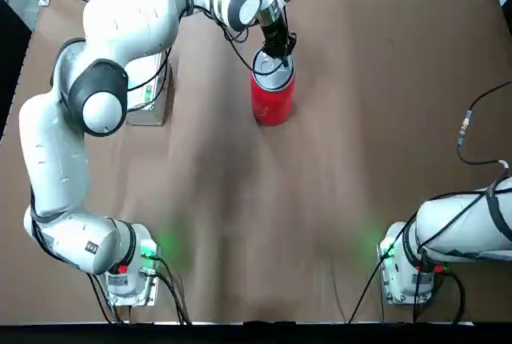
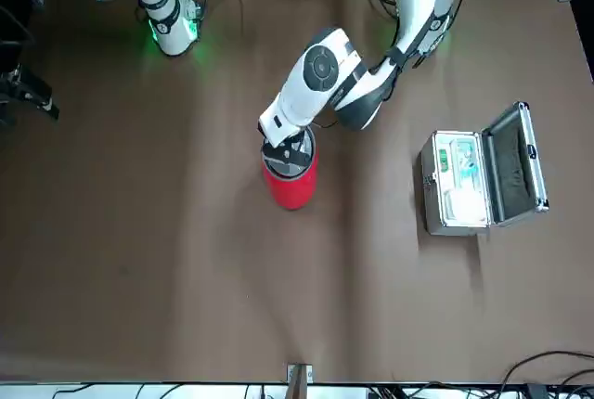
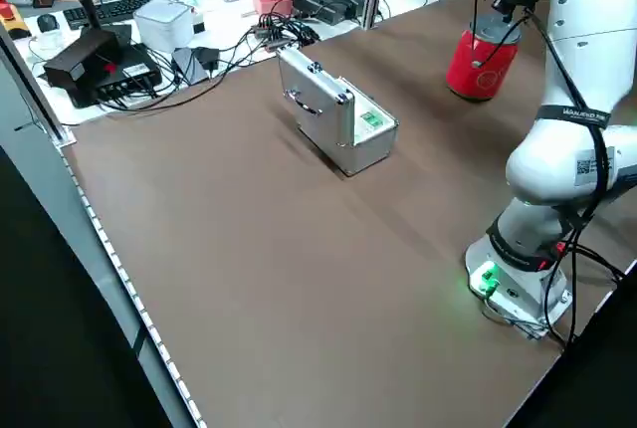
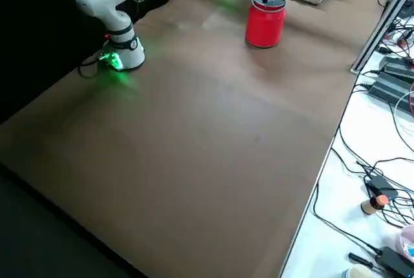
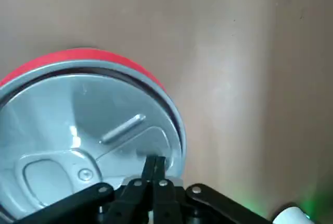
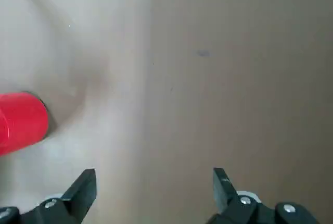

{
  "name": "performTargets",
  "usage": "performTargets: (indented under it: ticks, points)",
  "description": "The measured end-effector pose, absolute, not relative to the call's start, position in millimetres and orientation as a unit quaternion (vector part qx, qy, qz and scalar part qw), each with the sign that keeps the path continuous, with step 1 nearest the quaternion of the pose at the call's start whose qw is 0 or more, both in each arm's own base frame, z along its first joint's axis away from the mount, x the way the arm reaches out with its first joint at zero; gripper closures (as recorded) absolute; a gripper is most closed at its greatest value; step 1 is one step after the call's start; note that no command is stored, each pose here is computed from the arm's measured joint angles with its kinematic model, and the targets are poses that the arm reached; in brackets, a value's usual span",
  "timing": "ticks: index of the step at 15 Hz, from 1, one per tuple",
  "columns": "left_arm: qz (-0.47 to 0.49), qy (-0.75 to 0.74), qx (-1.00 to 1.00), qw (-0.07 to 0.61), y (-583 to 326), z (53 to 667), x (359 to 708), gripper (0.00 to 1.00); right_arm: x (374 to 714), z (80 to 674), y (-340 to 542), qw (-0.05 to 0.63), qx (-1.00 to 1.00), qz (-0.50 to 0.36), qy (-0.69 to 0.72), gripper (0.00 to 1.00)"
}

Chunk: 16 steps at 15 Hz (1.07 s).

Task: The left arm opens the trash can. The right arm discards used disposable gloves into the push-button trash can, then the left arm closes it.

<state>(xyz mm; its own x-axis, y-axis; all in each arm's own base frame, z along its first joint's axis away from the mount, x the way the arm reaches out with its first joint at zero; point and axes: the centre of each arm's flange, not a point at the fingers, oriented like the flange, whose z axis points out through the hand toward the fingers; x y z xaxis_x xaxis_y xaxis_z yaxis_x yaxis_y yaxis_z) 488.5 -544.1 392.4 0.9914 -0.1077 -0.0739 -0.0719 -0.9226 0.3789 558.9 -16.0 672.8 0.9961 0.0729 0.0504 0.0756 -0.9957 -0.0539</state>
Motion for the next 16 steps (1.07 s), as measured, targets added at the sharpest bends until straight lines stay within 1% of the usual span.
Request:
performTargets:
  ticks: [6, 16]
  points:
    - [-0.041, -0.048, 0.981, 0.183, -550, 380, 486, 0.99, 561, 675, -16, 0.027, -0.998, -0.033, -0.037, 0.01]
    - [-0.038, -0.049, 0.982, 0.181, -551, 380, 485, 0.99, 561, 675, -16, 0.027, -0.998, -0.033, -0.038, 0.01]
